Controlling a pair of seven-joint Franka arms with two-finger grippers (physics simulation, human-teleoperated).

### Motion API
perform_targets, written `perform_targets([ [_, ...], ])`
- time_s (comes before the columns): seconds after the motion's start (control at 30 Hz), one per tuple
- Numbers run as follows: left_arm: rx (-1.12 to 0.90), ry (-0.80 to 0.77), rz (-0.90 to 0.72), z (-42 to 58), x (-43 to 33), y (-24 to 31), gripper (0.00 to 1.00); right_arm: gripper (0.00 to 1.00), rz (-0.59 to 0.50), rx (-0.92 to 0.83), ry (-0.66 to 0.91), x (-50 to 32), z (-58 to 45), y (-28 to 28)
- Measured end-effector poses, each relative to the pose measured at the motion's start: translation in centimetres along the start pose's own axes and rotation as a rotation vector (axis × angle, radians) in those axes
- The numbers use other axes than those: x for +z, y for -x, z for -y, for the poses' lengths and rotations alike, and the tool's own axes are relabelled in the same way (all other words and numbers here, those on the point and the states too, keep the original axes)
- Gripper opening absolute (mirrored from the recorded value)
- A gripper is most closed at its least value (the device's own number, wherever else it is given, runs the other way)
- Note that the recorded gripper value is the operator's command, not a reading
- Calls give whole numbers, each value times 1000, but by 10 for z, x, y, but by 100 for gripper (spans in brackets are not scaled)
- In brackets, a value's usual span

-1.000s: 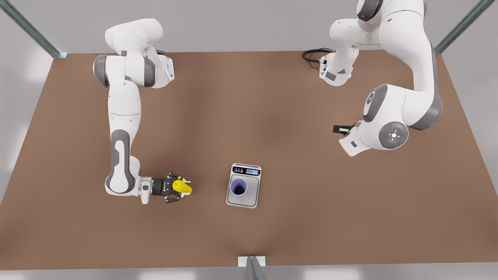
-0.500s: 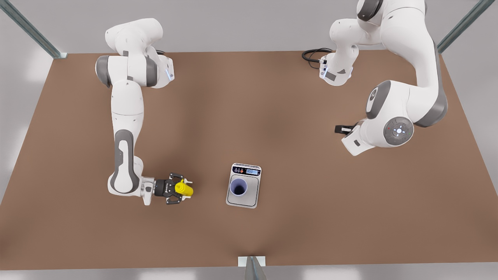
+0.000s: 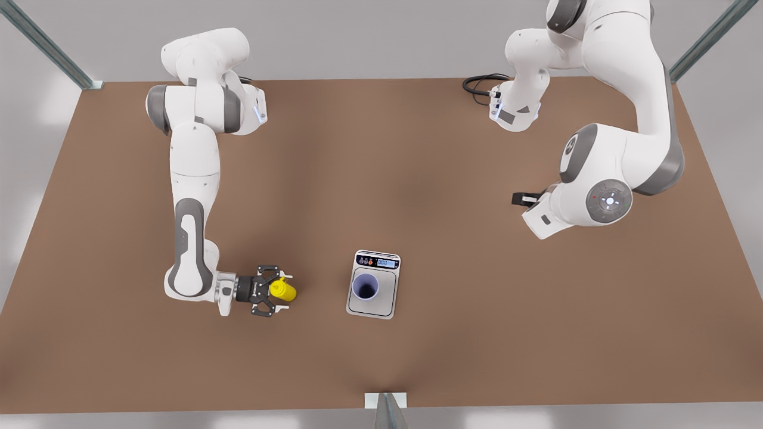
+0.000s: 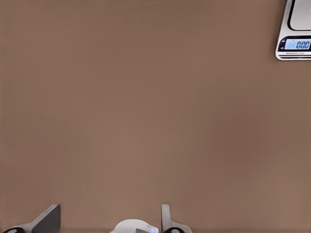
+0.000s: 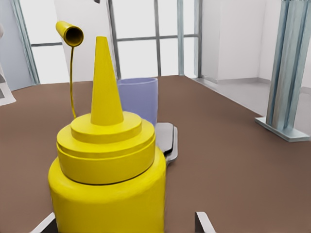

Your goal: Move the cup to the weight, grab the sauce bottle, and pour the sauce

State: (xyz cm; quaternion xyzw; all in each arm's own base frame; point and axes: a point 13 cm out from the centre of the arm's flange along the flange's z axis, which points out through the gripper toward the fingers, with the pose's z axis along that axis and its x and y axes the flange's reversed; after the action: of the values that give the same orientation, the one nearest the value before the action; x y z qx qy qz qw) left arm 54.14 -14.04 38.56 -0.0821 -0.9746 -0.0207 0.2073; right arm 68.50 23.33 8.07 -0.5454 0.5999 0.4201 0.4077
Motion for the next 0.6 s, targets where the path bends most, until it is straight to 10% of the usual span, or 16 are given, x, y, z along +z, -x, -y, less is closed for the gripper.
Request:
perform_targets([
  [0.6,29,-29,13,21,-7,-2,100,100,11,26,16,-14,-9,-12],
])
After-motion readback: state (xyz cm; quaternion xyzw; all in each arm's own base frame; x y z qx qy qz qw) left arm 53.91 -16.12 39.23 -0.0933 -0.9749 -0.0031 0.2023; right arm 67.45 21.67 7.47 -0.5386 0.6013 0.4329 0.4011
